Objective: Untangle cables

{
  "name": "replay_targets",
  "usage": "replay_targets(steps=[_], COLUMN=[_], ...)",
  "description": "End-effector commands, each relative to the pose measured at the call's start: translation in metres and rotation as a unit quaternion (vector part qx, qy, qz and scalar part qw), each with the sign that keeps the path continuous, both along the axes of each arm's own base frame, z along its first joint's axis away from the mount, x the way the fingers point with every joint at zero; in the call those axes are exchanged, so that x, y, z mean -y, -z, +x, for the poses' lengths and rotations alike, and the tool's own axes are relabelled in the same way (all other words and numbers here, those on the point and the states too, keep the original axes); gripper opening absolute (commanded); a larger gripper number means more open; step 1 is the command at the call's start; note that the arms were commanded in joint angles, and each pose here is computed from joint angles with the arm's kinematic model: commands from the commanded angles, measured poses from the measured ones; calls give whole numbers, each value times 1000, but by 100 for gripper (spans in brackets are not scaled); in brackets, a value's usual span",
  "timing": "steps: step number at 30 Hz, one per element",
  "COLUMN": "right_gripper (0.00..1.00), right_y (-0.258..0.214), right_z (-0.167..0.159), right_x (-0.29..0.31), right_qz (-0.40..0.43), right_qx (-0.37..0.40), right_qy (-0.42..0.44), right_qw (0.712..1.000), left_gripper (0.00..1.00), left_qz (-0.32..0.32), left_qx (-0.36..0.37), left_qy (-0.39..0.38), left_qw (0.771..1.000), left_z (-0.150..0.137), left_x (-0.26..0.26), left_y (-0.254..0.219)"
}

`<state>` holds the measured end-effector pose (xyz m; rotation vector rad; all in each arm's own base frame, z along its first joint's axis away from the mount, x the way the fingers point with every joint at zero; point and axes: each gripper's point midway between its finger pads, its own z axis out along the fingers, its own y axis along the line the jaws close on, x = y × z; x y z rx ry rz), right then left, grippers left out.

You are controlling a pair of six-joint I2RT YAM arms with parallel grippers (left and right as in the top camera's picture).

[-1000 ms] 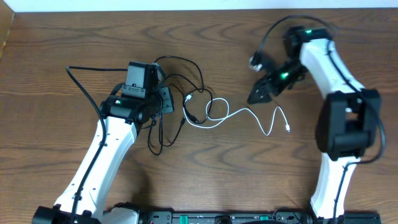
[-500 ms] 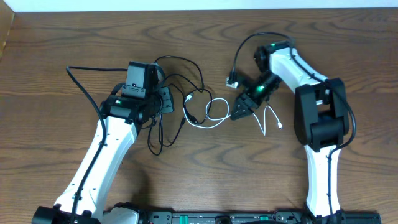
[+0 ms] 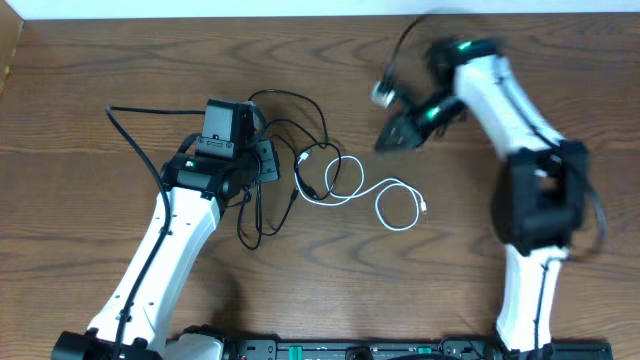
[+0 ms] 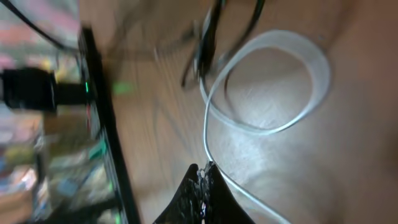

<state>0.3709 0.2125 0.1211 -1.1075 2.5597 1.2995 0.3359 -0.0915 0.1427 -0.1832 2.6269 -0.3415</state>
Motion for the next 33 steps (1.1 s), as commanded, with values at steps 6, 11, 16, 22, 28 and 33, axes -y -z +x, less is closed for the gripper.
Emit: replay_targets(steps=[6,11,16,22,28,33], right_gripper=[24,51,78,79,74,62], right_y=[-65,-25,21,68,96,103], right_z=[17,-1,-26,-38,-55,-69], right_x=[36,25,12,0,-10,-14], right_qz=[-157,-225,-252,-225,-165,-138], right_qx=[82,63,76,105,118,100], right_qy=[134,97,-1,-53,-96,-100], right_qw=[975,967,965,967,975,980], left_gripper=[7,7,7,7,8,8], left_qz=[4,3,4,4,4,4], left_qx=[3,4,3,2,3,3], left_qy=[-2,-2,-2,-2,-1,-1], left_qw=[1000,1000,1000,1000,1000,1000], left_z=[3,3,3,2,3,3], left_x=[-2,-2,-2,-2,-2,-2], left_y=[0,-1,0,0,0,0])
